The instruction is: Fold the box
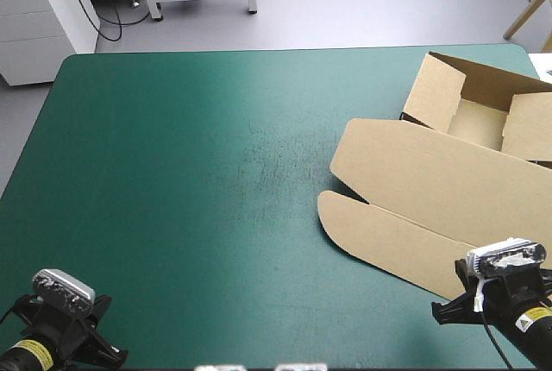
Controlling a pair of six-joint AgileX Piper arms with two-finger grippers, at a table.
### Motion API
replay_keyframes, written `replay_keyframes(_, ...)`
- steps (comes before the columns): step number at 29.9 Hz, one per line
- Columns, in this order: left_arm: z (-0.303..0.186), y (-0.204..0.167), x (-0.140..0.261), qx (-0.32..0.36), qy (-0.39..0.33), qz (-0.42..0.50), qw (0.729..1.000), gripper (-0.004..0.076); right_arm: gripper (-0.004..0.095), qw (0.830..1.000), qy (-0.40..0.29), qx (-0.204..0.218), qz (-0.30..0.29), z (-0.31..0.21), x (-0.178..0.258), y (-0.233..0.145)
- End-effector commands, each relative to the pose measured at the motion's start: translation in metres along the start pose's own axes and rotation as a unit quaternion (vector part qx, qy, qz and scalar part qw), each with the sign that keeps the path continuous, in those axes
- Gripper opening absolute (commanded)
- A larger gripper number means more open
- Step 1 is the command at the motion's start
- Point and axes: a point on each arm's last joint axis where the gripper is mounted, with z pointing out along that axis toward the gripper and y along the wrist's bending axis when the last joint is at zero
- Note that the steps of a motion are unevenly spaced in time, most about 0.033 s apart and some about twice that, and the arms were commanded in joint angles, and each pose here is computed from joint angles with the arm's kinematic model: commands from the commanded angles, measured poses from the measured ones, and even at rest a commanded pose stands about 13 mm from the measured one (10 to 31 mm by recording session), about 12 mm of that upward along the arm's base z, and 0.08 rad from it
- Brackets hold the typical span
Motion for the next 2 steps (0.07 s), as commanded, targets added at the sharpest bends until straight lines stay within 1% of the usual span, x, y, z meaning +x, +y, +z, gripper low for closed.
replay_keyframes(1,-0.0035,0.0014,-0.0098,-0.002,-0.030,0.003,1.000,-0.0010,-0.0019,0.999,-0.042,0.008,-0.004,-0.0035,-0.0121,-0.0017)
replay_keyframes(2,-0.0035,0.0014,-0.0098,-0.002,-0.030,0.003,1.000,-0.0010,-0.0019,0.999,-0.042,0.008,-0.004,-0.0035,-0.0121,-0.0017)
